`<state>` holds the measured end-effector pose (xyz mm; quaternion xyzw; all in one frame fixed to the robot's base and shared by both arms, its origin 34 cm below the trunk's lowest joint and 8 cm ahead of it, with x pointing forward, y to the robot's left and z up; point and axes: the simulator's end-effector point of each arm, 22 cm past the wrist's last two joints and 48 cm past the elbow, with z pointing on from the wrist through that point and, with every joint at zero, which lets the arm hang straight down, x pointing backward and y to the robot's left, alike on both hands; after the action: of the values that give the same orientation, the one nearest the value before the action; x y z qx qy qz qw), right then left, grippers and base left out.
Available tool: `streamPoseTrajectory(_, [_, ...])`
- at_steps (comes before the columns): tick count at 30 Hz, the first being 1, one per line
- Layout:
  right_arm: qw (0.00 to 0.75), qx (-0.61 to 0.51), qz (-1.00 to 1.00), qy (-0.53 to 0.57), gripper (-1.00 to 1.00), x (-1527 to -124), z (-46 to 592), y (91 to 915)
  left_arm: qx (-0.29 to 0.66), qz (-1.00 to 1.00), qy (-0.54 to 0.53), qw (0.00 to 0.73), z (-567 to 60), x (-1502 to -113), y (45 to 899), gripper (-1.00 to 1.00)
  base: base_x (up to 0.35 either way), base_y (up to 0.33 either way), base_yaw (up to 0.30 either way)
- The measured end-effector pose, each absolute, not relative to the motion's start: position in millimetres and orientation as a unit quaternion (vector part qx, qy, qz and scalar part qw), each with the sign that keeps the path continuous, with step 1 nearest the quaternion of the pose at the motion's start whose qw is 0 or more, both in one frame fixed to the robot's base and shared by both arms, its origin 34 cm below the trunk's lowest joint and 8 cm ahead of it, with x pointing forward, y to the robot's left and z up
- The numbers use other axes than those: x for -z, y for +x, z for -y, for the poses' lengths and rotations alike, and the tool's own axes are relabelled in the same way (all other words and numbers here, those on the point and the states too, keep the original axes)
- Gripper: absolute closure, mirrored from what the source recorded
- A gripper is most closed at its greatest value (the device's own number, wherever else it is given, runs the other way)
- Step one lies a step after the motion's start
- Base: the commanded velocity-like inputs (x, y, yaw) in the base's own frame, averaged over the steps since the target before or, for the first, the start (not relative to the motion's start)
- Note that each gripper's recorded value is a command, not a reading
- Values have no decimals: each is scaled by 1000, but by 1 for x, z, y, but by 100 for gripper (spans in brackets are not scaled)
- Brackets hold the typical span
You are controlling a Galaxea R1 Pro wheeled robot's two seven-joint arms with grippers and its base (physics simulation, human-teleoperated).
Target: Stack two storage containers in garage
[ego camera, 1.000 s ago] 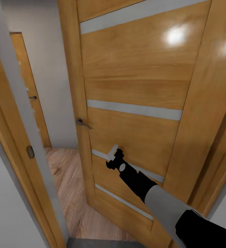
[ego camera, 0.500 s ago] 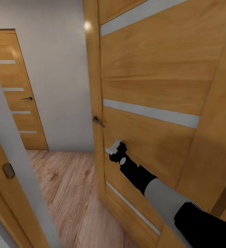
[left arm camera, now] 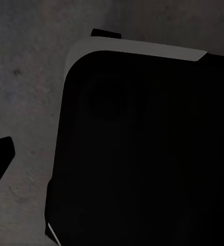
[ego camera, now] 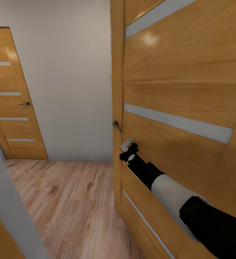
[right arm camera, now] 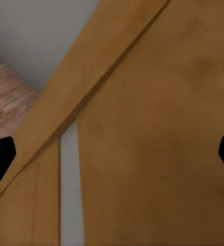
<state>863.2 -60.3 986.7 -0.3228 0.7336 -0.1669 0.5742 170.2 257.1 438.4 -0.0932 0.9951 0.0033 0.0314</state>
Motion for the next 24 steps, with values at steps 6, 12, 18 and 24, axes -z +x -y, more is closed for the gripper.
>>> streamPoseTrajectory(6, [595,166,-721,-314,-100,-1007,54,865,-3,-995,-93,31,-257,-438,170,-100,203,0,0])
streamPoseTrajectory(12, [608,164,-712,-310,-100,-1021,48,864,-4,-995,-93,31,-258,-438,170,-100,197,0,0])
streamPoseTrajectory(18, [608,163,-712,-310,-100,-1021,48,864,-4,-995,-93,31,-258,-438,170,-100,56,0,0])
streamPoseTrajectory(24, [609,165,-711,-310,-100,-1021,48,865,-4,-995,-93,31,-258,-438,170,-100,6,0,0])
